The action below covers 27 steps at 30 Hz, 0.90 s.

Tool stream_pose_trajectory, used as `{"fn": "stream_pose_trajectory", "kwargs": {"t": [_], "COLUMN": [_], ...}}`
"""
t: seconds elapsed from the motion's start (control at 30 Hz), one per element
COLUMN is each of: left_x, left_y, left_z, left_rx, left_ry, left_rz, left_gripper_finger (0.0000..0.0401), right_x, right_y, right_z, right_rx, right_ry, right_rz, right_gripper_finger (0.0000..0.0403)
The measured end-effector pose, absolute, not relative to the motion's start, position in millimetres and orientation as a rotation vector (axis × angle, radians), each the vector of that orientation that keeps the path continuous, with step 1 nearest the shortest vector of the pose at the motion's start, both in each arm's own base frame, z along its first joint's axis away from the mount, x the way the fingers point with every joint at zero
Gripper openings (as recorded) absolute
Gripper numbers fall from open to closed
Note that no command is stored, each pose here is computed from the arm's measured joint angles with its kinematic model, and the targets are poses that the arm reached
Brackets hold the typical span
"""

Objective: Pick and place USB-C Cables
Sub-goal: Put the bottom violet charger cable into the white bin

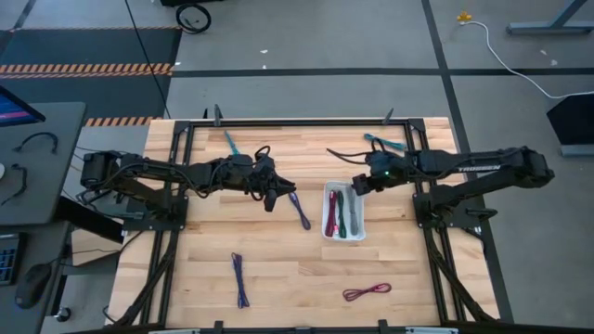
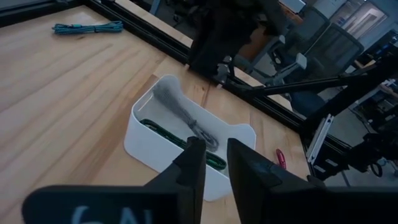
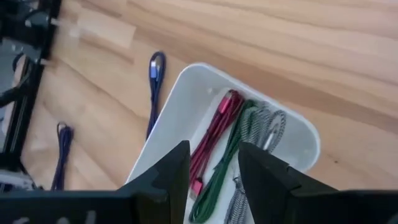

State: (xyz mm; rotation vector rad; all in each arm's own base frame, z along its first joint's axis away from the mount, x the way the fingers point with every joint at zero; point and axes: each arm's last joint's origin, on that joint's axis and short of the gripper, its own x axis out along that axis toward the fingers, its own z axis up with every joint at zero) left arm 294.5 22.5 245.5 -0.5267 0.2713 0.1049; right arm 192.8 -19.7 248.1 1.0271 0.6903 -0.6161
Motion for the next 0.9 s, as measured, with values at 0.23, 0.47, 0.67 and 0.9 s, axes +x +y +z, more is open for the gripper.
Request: {"fn": "stream_pose_trajectory", "kwargs": {"t": [0.23,0.47,0.67,0.9], "left_x": [294.5,280.8,241.9,208.5], "left_y": [21.5,7.1,-28.1,-91.4], "left_z": [245.5,246.1,221.4,205.2], "left_rx": [-0.531,-0.695,-1.098,-1.381], "left_ry": [0.276,0.421,0.941,1.289], "left_rz": [0.084,0.046,0.206,0.507], "left_gripper_finger": [0.0054,0.0024,0.0009,0.0068], "right_x": [206.2,217.8,216.5,216.4], "right_y": [-11.3,-4.6,-3.9,-5.1], "right_z": [235.2,231.8,233.1,233.1], "right_rx": [0.910,0.797,0.698,0.588], "right_ry": [0.778,0.822,0.818,0.818], "right_rz": [-0.575,-0.395,-0.385,-0.377], "right_gripper_finger": [0.0141,0.0139,0.0137,0.0136]}}
